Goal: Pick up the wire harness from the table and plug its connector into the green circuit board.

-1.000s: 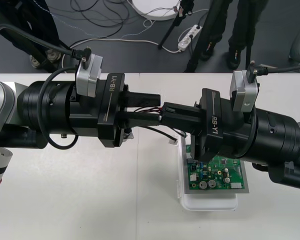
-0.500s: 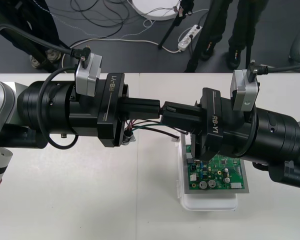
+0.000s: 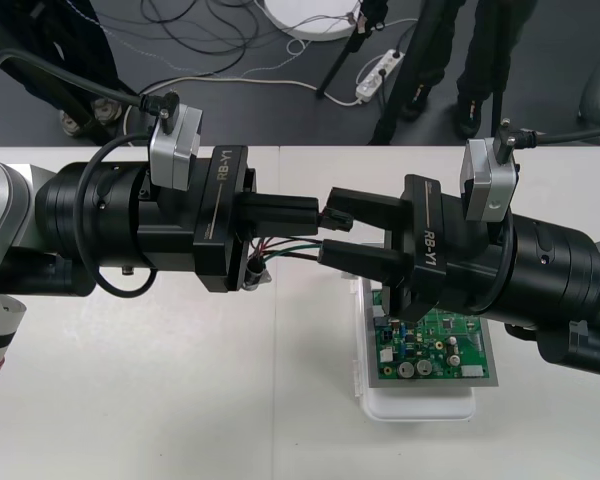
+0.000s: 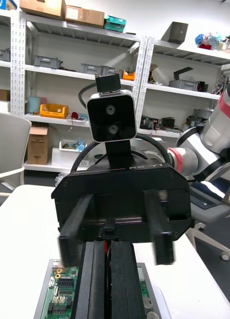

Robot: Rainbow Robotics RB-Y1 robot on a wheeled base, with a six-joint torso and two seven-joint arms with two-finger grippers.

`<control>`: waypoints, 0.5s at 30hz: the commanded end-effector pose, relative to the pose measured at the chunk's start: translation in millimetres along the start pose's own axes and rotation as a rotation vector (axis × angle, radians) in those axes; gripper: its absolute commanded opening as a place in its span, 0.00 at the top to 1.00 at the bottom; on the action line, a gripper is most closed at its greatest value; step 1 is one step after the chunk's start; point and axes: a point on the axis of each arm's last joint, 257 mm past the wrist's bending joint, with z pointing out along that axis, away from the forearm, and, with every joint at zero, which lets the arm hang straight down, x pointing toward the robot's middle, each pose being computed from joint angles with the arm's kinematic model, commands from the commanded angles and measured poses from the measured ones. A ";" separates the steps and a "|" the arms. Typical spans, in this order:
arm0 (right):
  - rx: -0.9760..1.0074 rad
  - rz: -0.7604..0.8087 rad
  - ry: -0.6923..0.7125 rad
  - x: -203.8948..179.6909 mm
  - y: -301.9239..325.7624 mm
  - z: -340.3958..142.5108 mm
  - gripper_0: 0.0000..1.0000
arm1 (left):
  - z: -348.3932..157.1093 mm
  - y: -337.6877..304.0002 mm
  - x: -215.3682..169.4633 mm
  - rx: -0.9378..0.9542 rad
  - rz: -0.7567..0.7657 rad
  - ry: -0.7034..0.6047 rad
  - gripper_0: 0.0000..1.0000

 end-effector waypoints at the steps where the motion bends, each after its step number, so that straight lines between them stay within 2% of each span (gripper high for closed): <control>1: -0.020 -0.038 0.001 -13.2 2.1 1.2 0.00 | 3.8 13.7 -28.9 -0.025 0.032 -0.052 1.00; 15: -0.018 -0.031 0.003 -12.4 1.0 0.6 0.00 | -6.0 25.5 -13.5 -0.058 0.010 -0.052 1.00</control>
